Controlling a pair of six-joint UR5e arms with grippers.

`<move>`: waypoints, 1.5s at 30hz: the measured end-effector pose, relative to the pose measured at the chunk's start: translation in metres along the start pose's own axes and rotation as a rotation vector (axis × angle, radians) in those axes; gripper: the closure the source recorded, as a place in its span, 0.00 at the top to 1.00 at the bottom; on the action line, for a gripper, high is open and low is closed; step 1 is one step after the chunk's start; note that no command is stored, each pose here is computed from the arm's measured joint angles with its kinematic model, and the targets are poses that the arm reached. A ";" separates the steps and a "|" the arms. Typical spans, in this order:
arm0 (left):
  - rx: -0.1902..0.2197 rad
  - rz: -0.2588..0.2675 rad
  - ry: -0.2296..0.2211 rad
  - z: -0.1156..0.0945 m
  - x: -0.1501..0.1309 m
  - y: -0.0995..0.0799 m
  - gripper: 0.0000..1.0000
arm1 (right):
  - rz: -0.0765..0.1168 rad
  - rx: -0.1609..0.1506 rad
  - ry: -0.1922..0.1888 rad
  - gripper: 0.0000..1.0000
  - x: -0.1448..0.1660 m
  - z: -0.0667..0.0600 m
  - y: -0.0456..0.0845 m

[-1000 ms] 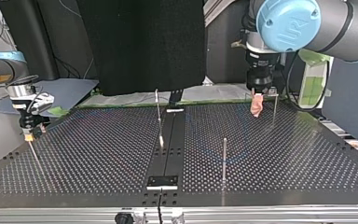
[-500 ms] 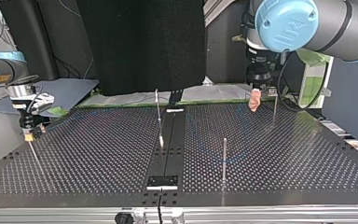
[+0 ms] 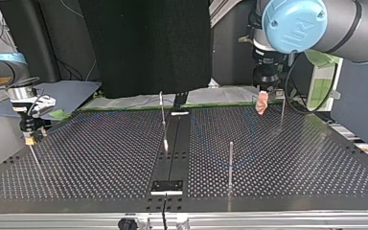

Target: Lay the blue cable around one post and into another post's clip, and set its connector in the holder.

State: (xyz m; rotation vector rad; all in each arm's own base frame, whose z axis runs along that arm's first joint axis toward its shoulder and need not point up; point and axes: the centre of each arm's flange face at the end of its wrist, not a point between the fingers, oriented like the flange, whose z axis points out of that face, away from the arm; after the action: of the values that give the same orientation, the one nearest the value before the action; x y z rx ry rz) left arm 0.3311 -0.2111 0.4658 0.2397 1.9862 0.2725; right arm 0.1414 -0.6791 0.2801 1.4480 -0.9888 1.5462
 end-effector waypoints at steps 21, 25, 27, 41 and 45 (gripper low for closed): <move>0.151 -0.195 -0.090 -0.010 0.034 -0.025 1.00 | 0.002 0.000 0.001 1.00 0.000 0.000 0.000; 0.208 -0.216 -0.057 0.004 0.055 -0.045 1.00 | 0.003 0.001 0.001 1.00 0.000 0.000 0.000; 0.238 -0.230 -0.034 0.012 0.068 -0.056 1.00 | 0.002 0.000 0.001 1.00 0.000 0.000 0.000; 0.299 -0.168 0.098 0.057 0.158 -0.098 1.00 | -0.001 0.003 0.001 1.00 0.001 0.000 -0.001; 0.299 -0.155 0.134 0.066 0.183 -0.105 1.00 | 0.000 0.003 0.002 1.00 0.001 0.001 -0.001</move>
State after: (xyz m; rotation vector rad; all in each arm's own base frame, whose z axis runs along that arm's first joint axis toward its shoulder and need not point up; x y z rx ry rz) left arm 0.3105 -0.2528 0.2496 0.2609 2.1629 -0.1132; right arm 0.1423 -0.6792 0.2813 1.4479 -0.9852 1.5492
